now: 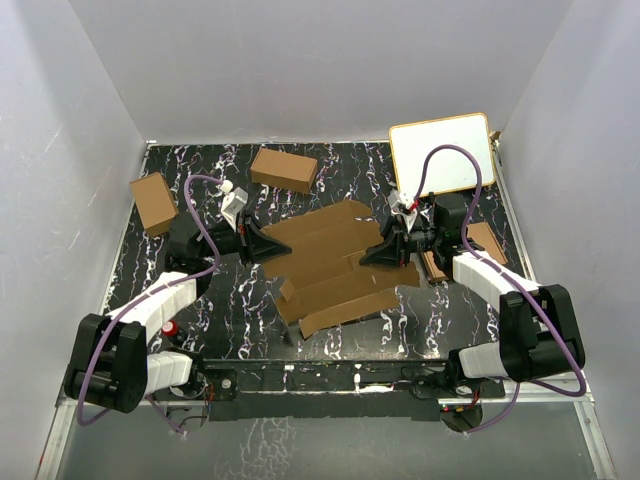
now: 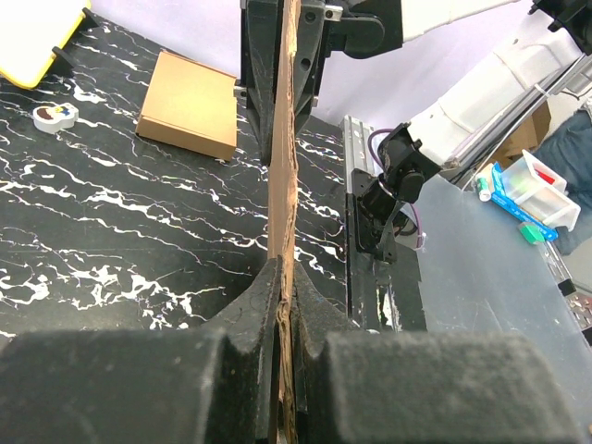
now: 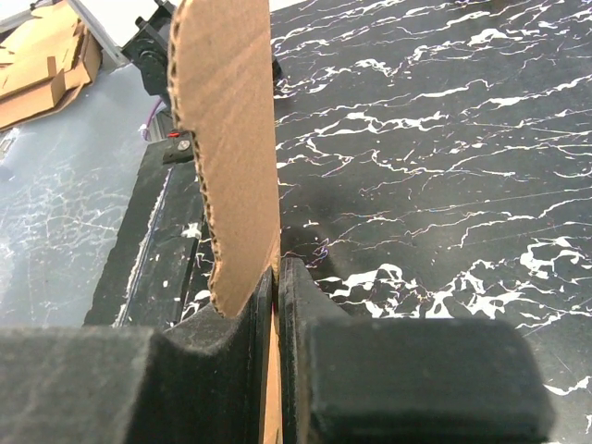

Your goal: Fold the paper box

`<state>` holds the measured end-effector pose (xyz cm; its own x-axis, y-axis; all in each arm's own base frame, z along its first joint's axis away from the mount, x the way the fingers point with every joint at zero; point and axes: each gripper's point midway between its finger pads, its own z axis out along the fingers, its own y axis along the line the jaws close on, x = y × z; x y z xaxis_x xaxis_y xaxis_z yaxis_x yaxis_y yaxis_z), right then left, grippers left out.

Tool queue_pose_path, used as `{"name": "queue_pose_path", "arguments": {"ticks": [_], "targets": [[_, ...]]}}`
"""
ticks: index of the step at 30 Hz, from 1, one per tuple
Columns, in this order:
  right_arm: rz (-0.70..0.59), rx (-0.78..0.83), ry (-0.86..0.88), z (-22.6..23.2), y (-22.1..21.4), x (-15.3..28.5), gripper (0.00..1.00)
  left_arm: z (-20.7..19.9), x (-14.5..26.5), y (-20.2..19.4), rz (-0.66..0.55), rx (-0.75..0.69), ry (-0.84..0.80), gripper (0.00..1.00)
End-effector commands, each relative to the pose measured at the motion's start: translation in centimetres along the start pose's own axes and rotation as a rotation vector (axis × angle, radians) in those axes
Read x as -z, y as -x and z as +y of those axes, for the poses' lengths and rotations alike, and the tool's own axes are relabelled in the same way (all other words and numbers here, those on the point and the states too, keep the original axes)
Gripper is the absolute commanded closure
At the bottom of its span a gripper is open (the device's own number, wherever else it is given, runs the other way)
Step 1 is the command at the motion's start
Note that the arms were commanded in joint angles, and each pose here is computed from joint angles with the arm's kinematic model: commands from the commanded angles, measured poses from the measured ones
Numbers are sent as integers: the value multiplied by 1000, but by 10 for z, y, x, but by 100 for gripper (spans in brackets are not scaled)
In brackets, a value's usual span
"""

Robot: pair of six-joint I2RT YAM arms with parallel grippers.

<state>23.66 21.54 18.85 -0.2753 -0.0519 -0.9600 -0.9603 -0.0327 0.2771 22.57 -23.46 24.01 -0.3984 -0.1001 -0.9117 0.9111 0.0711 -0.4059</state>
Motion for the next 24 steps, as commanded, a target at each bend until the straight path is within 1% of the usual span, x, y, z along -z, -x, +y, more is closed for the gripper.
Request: {"name": "queue_pose_path", "arguments": {"ticks": [1, 6, 7, 8, 9, 10, 11, 13, 15, 18, 21, 24], "targets": [[-9, 119, 49, 4, 11, -2, 92, -7, -1, 0, 3, -35, -32, 100], [-4, 121, 26, 0, 12, -1, 92, -5, -1, 1, -1, -34, -17, 100], [-3, 124, 13, -2, 13, 1, 90, -4, -1, 2, -4, -34, -10, 100], [-5, 130, -1, -5, 15, 4, 78, -2, -1, 3, -8, -37, 0, 100], [-10, 138, -22, -8, 17, 10, 62, -1, -1, 4, -12, -40, 11, 100], [-16, 144, -45, -11, 21, 17, 52, 2, -1, 6, -17, -45, 29, 100], [-23, 153, -67, -13, 26, 26, 45, 6, 0, 6, -19, -49, 55, 100], [-39, 190, -120, -16, 39, 47, 36, 15, 4, 9, -22, -69, 125, 100], [-54, 229, -196, -19, 50, 72, 33, 24, 9, 12, -24, -99, 188, 100], [-57, 265, -309, -24, 57, 99, 32, 29, 16, 21, -62, -113, 240, 100], [-53, 214, -452, -41, 55, 119, 32, 32, 22, 29, -91, -107, 264, 100], [-83, 130, -631, -64, 51, 142, 32, 34, 30, 39, -135, -94, 284, 100]]}}
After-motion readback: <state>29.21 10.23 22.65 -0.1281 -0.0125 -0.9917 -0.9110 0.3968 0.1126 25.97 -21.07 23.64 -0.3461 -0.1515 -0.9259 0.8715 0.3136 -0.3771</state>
